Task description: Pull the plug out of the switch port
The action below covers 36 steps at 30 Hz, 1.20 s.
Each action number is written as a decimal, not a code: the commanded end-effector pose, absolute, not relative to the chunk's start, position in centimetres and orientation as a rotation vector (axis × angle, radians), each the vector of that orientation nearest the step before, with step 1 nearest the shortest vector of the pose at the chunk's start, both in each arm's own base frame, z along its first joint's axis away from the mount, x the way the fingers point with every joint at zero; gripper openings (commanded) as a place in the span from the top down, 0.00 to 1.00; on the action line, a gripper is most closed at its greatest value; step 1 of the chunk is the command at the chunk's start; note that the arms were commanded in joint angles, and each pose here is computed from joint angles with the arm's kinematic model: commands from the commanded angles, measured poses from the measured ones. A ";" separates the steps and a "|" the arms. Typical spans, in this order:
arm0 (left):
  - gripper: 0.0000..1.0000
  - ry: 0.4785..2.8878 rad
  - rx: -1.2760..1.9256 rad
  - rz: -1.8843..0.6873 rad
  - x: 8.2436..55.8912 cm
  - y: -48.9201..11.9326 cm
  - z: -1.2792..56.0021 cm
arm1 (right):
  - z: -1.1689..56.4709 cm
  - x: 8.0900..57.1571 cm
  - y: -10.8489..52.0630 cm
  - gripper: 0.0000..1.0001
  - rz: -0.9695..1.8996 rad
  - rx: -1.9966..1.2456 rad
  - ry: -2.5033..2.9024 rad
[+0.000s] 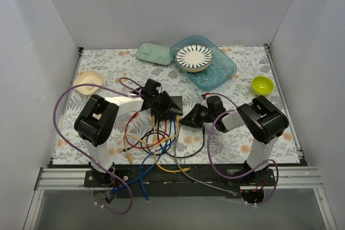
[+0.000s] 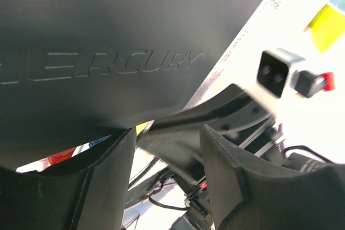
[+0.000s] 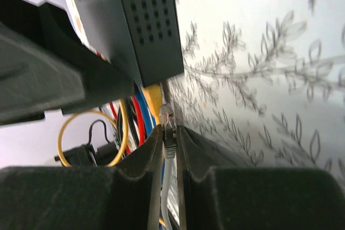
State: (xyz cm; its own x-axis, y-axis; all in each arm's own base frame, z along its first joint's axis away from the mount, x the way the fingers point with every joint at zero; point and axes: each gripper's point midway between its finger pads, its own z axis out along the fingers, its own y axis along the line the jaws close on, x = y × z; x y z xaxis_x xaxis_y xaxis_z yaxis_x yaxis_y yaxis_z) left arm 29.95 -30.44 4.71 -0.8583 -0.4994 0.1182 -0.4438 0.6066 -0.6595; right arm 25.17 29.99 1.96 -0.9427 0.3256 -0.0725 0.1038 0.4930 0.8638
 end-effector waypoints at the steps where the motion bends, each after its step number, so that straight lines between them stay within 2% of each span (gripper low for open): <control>1: 0.48 2.774 -0.911 -0.791 29.9 -27.4 -0.8 | -2.2 20.1 27.3 0.99 1.289 0.365 2.739; 5: 0.48 2.754 -0.905 -0.796 30.4 -27.3 -0.1 | -1.0 20.8 26.2 0.99 1.221 0.362 2.699; 9: 0.48 2.698 -0.861 -0.787 31.2 -26.5 1.9 | -0.7 23.6 21.8 0.99 0.867 0.394 2.688; 12: 0.47 2.679 -0.849 -0.778 31.7 -25.9 2.8 | 0.4 25.2 19.6 0.99 0.715 0.316 2.672; 14: 0.45 2.658 -0.797 -0.799 32.0 -25.9 3.8 | 1.9 26.4 20.1 0.80 0.722 0.228 2.636; 15: 0.43 2.654 -0.769 -0.825 32.0 -26.2 4.4 | 2.5 26.8 20.6 0.60 0.751 0.200 2.616; 17: 0.40 2.617 -0.713 -0.862 32.2 -26.3 5.8 | 4.8 28.3 22.3 0.49 0.828 0.148 2.529; 18: 0.34 2.605 -0.703 -0.868 32.3 -26.3 6.2 | 5.4 28.5 23.1 0.44 0.850 0.123 2.511; 20: 0.21 2.571 -0.664 -0.893 32.6 -26.4 7.7 | 6.8 29.4 24.9 0.41 0.915 0.082 2.472; 21: 0.17 2.562 -0.652 -0.899 32.7 -26.5 8.1 | 7.2 29.4 25.8 0.41 0.948 0.064 2.463; 27: 0.18 2.509 -0.611 -0.905 33.4 -26.4 10.9 | 7.9 29.4 29.9 0.44 1.117 -0.001 2.434; 31: 0.22 2.493 -0.701 -0.782 34.6 -24.0 10.4 | 5.5 28.6 31.1 0.51 1.144 0.013 2.515; 32: 0.26 2.503 -0.743 -0.744 34.7 -23.1 9.7 | 5.2 28.3 31.2 0.56 1.156 0.031 2.530; 36: 0.32 2.474 -0.939 -0.617 36.7 -17.7 7.6 | 3.7 28.1 31.0 0.63 1.136 0.069 2.573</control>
